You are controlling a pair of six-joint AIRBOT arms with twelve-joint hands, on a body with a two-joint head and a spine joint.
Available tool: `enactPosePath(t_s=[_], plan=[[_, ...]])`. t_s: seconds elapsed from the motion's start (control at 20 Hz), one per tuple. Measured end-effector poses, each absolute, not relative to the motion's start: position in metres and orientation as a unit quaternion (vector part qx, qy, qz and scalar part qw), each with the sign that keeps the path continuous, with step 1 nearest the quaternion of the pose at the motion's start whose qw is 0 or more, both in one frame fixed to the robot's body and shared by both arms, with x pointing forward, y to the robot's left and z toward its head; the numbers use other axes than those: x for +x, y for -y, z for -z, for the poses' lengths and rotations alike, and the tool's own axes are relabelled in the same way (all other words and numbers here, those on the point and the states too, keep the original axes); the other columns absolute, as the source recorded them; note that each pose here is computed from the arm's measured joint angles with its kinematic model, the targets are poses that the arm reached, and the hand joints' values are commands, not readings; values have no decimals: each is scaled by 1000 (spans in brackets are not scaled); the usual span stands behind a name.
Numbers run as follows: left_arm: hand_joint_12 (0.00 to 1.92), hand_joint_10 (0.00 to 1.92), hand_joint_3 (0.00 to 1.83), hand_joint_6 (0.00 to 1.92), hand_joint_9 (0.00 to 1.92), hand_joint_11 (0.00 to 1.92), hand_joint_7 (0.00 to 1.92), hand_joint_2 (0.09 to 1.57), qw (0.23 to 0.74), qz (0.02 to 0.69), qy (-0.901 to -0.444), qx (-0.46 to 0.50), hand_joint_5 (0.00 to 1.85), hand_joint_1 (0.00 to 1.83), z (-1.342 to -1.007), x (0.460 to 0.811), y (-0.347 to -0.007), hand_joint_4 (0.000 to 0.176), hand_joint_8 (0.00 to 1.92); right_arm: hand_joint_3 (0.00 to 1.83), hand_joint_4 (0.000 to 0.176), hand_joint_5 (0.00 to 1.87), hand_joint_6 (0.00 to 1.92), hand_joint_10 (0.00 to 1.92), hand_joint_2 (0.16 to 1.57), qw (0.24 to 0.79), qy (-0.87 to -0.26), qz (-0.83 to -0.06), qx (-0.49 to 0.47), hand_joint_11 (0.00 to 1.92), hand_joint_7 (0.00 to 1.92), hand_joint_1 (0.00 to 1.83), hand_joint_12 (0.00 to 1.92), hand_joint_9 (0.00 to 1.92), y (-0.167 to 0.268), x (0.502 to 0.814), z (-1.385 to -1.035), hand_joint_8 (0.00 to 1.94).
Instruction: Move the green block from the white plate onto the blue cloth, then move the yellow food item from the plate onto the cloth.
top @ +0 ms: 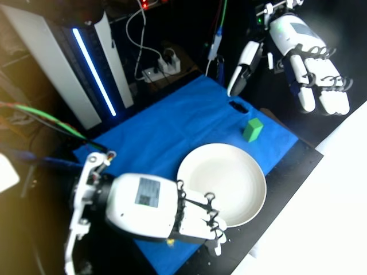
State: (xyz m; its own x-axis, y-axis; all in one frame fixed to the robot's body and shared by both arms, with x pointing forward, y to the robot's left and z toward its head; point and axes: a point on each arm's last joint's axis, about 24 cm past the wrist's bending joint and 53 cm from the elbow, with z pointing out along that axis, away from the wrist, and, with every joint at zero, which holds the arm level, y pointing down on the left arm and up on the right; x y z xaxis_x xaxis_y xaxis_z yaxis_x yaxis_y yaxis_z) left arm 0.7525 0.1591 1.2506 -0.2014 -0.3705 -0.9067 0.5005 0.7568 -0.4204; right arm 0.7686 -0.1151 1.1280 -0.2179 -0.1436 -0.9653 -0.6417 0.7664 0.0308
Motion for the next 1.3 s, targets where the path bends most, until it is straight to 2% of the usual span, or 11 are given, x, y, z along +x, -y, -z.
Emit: enactPosePath(t_s=[0.1, 0.2, 0.45, 0.65, 0.7, 0.75, 0.95, 1.0, 1.05, 1.15, 1.3], plan=[[126, 0, 1, 0, 0, 0, 10, 816, 630, 345, -694, 47, 0, 647, -1250, 752, -159, 176, 0, 2, 176, 0, 0, 1, 571, 568, -749, -220, -261, 0, 16, 785, 482, 82, 116, 768, -1129, 3], [146, 1, 0, 0, 3, 32, 0, 806, 629, 346, -695, 46, 0, 613, -1249, 752, -159, 176, 0, 4, 176, 0, 0, 0, 631, 574, -745, -223, -256, 0, 0, 784, 236, 1, 119, 768, -1139, 0], [191, 0, 1, 0, 28, 52, 63, 816, 630, 347, -694, 42, 0, 610, -1248, 751, -164, 176, 0, 5, 176, 0, 0, 0, 657, 596, -736, -276, -163, 0, 0, 814, 351, 0, 139, 777, -1179, 0], [198, 20, 0, 0, 53, 37, 39, 790, 631, 359, -687, 31, 0, 459, -1250, 747, -169, 176, 12, 0, 176, 0, 0, 0, 675, 606, -718, -324, -113, 0, 0, 761, 440, 0, 153, 773, -1204, 0], [213, 11, 0, 0, 92, 24, 63, 767, 632, 361, -686, 26, 0, 449, -1250, 746, -173, 176, 4, 0, 176, 0, 0, 0, 610, 610, -711, -336, -102, 0, 0, 720, 375, 0, 158, 770, -1212, 0], [225, 14, 0, 0, 116, 34, 74, 765, 633, 364, -683, 19, 0, 446, -1251, 745, -179, 176, 4, 0, 176, 0, 0, 0, 593, 617, -702, -344, -93, 0, 0, 740, 126, 0, 168, 769, -1222, 0], [295, 1, 2, 0, 107, 5, 141, 793, 641, 388, -662, 5, 0, 434, -1258, 730, -191, 176, 9, 0, 176, 0, 0, 0, 589, 623, -684, -379, -27, 0, 0, 686, 387, 0, 191, 767, -1242, 0], [372, 11, 3, 0, 130, 26, 161, 808, 645, 393, -656, 6, 0, 416, -1262, 725, -193, 176, 5, 0, 176, 0, 0, 0, 592, 623, -669, -406, -8, 0, 0, 666, 305, 0, 192, 758, -1254, 0], [415, 3, 0, 0, 132, 4, 145, 820, 646, 398, -652, 3, 0, 418, -1263, 721, -195, 176, 2, 17, 176, 0, 0, 0, 677, 626, -654, -426, -4, 0, 0, 713, 60, 0, 192, 751, -1266, 0], [396, 0, 0, 0, 115, 0, 120, 831, 653, 409, -638, -2, 0, 408, -1269, 713, -202, 168, 0, 14, 176, 0, 0, 0, 701, 634, -632, -445, -3, 30, 0, 732, 17, 0, 194, 745, -1280, 0], [292, 7, 0, 0, 91, 0, 131, 802, 660, 420, -623, -9, 0, 421, -1277, 702, -210, 176, 9, 15, 176, 0, 0, 0, 783, 639, -615, -461, 13, 3, 0, 751, 2, 0, 202, 740, -1293, 0]])
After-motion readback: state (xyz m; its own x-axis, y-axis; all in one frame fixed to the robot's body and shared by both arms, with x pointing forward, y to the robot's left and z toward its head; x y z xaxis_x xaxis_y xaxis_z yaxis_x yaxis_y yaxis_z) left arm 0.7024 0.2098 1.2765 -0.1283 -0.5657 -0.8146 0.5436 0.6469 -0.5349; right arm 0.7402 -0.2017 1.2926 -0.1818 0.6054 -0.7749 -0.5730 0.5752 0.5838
